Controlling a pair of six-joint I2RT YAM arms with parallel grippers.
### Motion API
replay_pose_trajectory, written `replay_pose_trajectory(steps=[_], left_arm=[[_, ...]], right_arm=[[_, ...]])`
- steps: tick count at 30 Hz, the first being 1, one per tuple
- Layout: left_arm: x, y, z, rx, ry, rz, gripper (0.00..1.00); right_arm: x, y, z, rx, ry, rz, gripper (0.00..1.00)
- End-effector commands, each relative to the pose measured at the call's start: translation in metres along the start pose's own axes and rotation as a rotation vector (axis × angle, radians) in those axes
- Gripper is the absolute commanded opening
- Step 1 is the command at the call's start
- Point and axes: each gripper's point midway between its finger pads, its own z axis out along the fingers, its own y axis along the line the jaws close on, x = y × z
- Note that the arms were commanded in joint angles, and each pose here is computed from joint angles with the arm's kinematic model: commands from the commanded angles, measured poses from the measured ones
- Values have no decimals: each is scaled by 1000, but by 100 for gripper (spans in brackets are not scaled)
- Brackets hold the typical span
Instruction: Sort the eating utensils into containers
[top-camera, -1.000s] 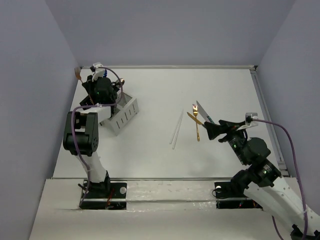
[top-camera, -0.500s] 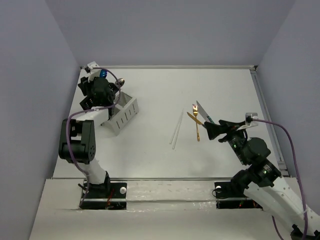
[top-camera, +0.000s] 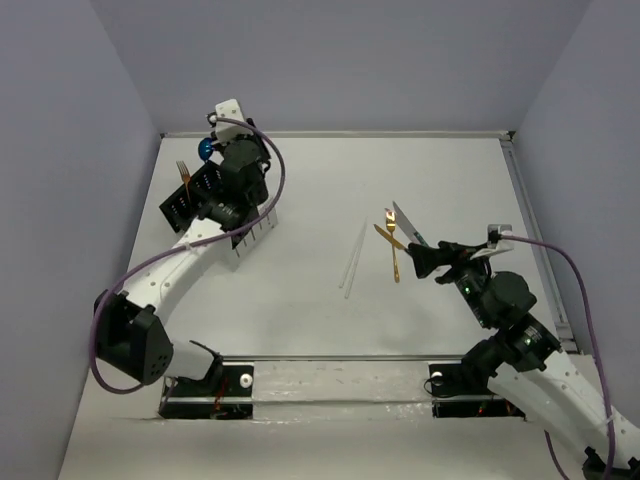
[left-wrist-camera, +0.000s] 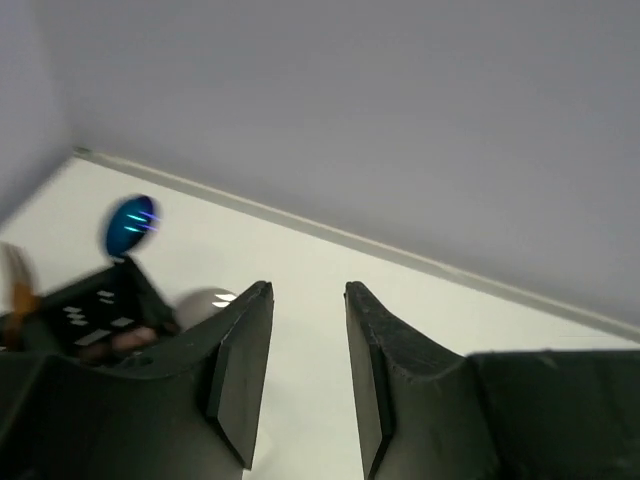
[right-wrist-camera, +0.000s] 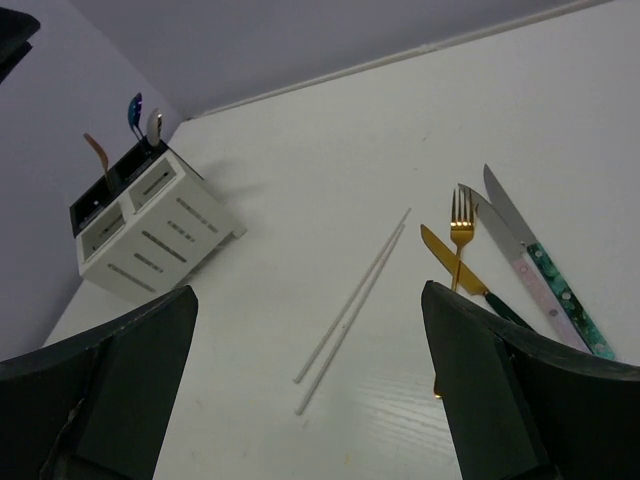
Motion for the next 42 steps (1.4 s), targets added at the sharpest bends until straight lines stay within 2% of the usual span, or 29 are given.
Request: replay_pose_trajectory(steps=[1,4,7,12,19,25,33,38,40,42], left_arm=[[74,-89,-74,323,376,-209,36],[129,-140,-128,457,551,-220,36],[185,-181,-172,547,701,-168,35],[248,-229,-195,572,811,-97,34],[291,-274,-217,593,866,-96,30],[334,-276,-218,539,883,25,25],[354,-265,-210,487,873,117,18],[356,-255,-209,457,842,157,18],[362,-253,-209,453,846,171,22],[372,-250,-210,446,857,192,22]], right_arm=[[-33,-1,-9,47,-65,3,100],[-59,5,-23,30,-131,26,100],[-76,9,-33,28,-162,39,100],[-81,10,-37,41,-147,42,100],[-88,11,-43,38,-159,47,100],[-82,16,-41,6,-142,54,100],[-75,18,-37,-8,-120,48,100],[-75,17,-38,-10,-124,48,100],[-73,17,-38,-10,-121,48,100],[-73,17,-38,-11,-120,51,100]])
